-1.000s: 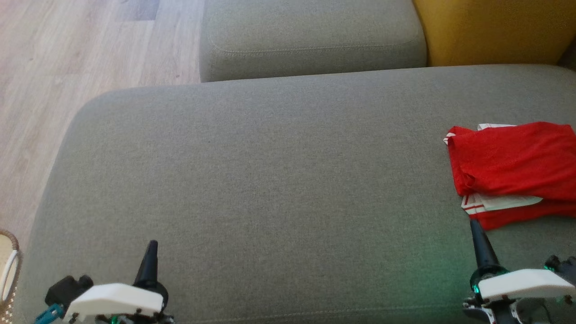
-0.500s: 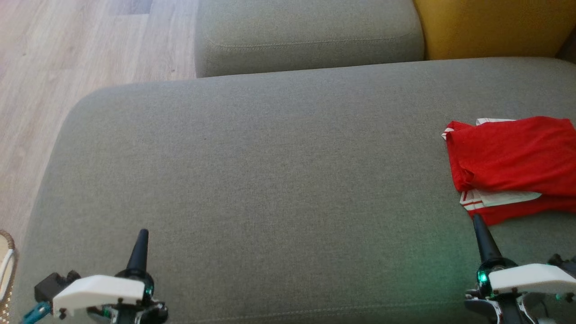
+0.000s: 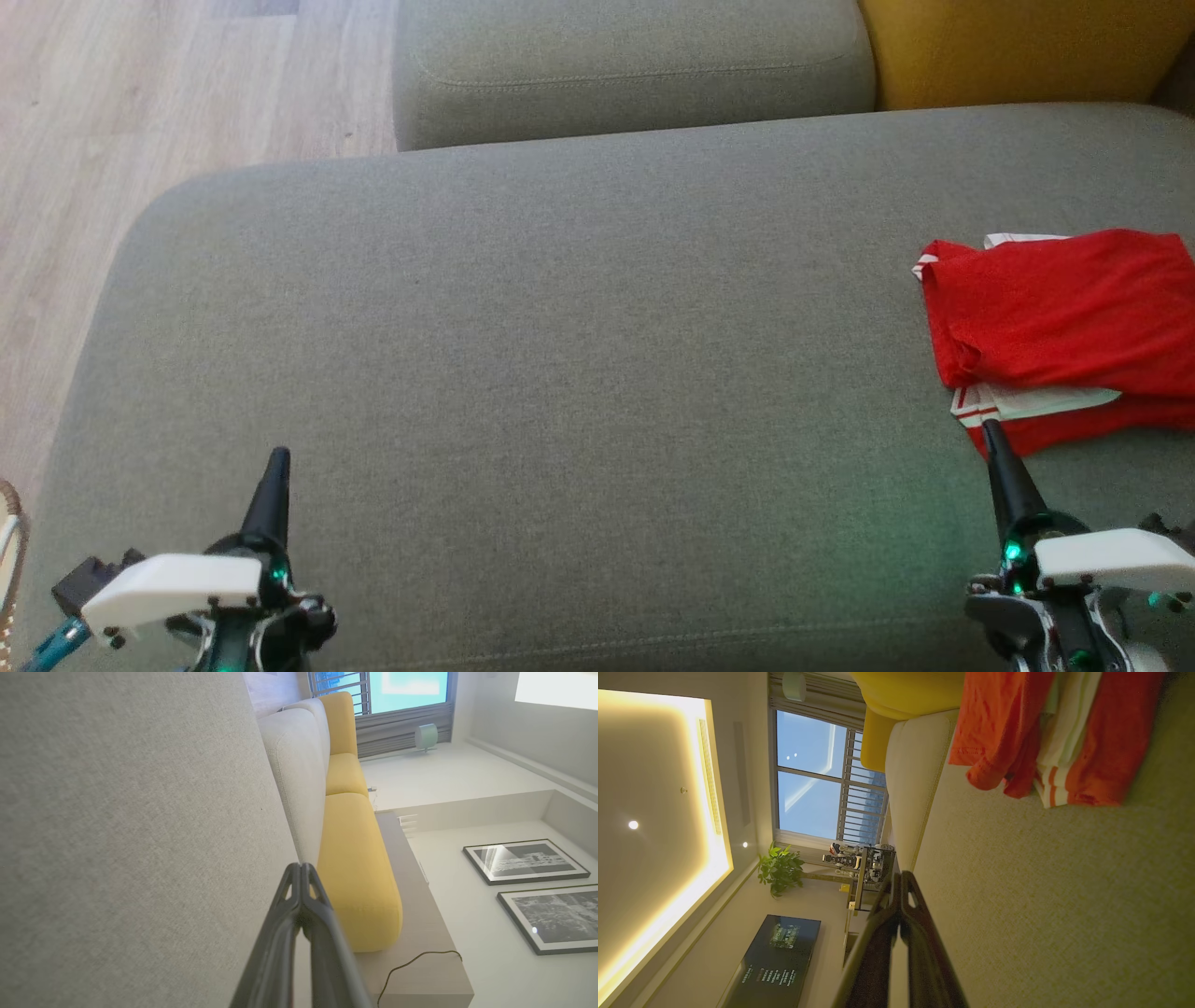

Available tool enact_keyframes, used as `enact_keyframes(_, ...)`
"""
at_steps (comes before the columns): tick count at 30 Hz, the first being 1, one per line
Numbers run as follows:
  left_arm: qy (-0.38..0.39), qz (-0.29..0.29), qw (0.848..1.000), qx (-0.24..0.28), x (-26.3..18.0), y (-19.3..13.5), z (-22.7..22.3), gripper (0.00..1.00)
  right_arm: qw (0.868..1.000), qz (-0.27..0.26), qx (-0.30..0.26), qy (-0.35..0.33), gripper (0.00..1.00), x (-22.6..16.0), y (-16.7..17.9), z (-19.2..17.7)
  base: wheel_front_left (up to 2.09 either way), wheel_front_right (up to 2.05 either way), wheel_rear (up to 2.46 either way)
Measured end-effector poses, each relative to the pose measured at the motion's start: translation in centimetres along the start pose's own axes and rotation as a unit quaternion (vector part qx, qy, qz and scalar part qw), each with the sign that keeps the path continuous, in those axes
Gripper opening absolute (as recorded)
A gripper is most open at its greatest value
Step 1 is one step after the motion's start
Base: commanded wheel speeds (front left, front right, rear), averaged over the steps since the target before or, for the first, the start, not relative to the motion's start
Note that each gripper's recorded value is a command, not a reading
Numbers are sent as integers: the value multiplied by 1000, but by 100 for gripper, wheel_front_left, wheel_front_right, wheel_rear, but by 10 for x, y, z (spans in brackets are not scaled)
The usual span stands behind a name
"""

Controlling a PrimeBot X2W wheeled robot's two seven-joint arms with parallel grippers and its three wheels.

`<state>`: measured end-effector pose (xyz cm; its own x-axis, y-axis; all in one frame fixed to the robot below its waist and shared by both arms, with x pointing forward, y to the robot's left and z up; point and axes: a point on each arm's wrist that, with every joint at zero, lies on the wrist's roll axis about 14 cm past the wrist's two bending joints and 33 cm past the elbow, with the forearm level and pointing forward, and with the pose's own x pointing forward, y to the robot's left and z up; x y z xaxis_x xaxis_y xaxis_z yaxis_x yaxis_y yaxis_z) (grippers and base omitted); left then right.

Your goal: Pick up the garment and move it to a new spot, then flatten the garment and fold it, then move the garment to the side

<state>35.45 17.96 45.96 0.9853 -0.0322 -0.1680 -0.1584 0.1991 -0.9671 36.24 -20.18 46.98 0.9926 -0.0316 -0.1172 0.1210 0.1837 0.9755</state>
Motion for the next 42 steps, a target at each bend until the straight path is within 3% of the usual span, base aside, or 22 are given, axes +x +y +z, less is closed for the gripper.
enact_keyframes(17, -6, -33, 994, -101, 15, -16, 11, 0, 995, 13, 98, 2, 0, 9, 7, 3, 0, 0, 0)
enact_keyframes(42, -8, -37, 994, -103, 16, -18, 13, 0, 995, 12, 100, 1, 0, 9, 6, 4, 0, 0, 0)
